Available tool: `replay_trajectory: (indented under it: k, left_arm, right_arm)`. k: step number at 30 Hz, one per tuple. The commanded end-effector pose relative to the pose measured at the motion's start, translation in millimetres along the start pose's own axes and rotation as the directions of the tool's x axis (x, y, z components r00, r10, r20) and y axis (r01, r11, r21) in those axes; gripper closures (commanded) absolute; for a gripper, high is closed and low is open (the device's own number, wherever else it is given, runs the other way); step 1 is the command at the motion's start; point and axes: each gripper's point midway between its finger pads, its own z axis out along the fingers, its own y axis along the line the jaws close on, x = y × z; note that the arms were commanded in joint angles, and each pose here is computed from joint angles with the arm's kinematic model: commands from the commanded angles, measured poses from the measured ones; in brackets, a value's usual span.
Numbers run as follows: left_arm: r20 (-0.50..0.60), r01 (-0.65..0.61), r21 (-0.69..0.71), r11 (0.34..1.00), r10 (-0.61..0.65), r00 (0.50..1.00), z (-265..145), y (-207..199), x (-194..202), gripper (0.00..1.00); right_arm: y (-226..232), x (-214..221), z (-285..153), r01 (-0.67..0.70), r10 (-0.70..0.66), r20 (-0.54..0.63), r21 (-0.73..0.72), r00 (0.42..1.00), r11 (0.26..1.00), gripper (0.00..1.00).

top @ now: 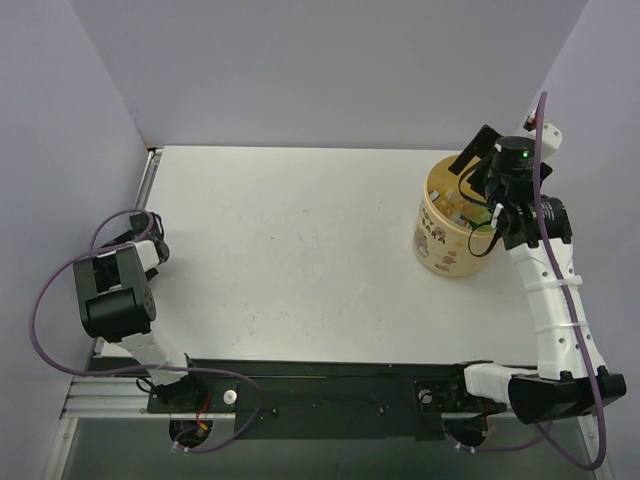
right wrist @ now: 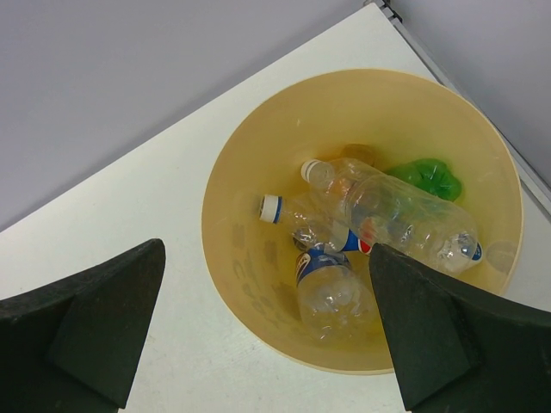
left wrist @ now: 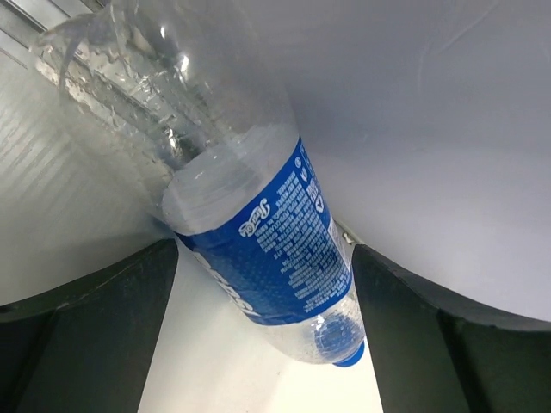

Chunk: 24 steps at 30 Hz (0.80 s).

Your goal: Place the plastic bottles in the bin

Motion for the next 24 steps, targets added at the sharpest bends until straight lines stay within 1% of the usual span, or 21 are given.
replay_trajectory:
  k: [1,4,5,7,8,10,13,16,17,18,21,23,24]
  left_arm:
    - [0.002,0.041,-0.017,0.999,-0.04,0.999,13.5,6.3,0.4,0.08]
    - [-0.01,0.045,-0.034,0.998,-0.046,0.999,19.0,9.7,2.5,0.15]
    - [-0.019,0.037,-0.03,0.999,-0.038,0.999,18.5,8.8,4.9,0.23]
    - [-0.038,0.036,-0.021,0.999,-0.037,0.999,17.8,6.9,7.6,0.3]
    - [-0.044,0.036,-0.023,0.999,-0.037,0.998,17.3,8.8,7.9,0.32]
    - [-0.059,0.032,-0.017,0.999,-0.033,0.998,14.8,7.9,7.9,0.38]
    - [-0.072,0.021,0.003,1.0,-0.021,0.997,4.3,4.4,2.8,0.41]
    - [-0.082,-0.012,0.024,1.0,0.014,0.997,-7.1,8.1,-1.9,0.42]
    - [-0.093,0.015,0.069,0.997,-0.009,0.996,-13.9,-5.0,-3.6,0.42]
    - [-0.093,-0.002,0.08,0.997,0.01,0.996,-18.2,-0.9,-3.7,0.44]
    - [-0.128,0.004,0.148,0.989,0.015,0.992,-42.4,-13.8,-5.9,0.47]
    - [-0.168,-0.03,0.225,0.974,0.069,0.983,-64.4,-23.3,1.7,0.49]
    - [-0.203,-0.063,0.278,0.958,0.123,0.972,-82.9,-31.0,9.0,0.52]
  right_arm:
    - [5.9,-2.2,0.7,0.008,-0.008,-0.001,-0.02,1.0,1.0,0.0]
    - [6.1,-1.9,0.2,0.006,-0.006,-0.002,-0.023,1.0,1.0,0.0]
    - [4.6,0.4,1.1,0.009,-0.009,-0.006,-0.017,1.0,1.0,0.0]
    - [2.6,2.0,1.5,0.01,-0.011,-0.007,-0.01,1.0,1.0,0.0]
    - [2.4,2.1,1.8,0.009,-0.009,-0.006,-0.008,1.0,1.0,0.0]
    - [1.9,4.1,2.8,0.008,-0.008,-0.01,-0.006,1.0,1.0,0.0]
    - [-0.1,7.1,4.1,0.01,-0.01,-0.015,0.0,1.0,1.0,0.0]
    - [-1.7,8.2,3.7,0.01,-0.01,-0.012,0.002,1.0,1.0,0.0]
    - [-2.8,9.8,4.0,0.011,-0.011,-0.016,0.004,1.0,1.0,0.0]
    - [-3.0,10.9,4.1,0.011,-0.01,-0.017,0.005,1.0,1.0,0.0]
    - [-4.1,12.5,2.2,0.006,-0.006,-0.019,-0.001,1.0,1.0,0.0]
    - [-3.6,13.0,0.3,0.003,-0.003,-0.021,-0.009,1.0,1.0,0.0]
    - [-1.5,13.4,-1.0,0.0,0.0,-0.025,-0.023,1.0,1.0,0.0]
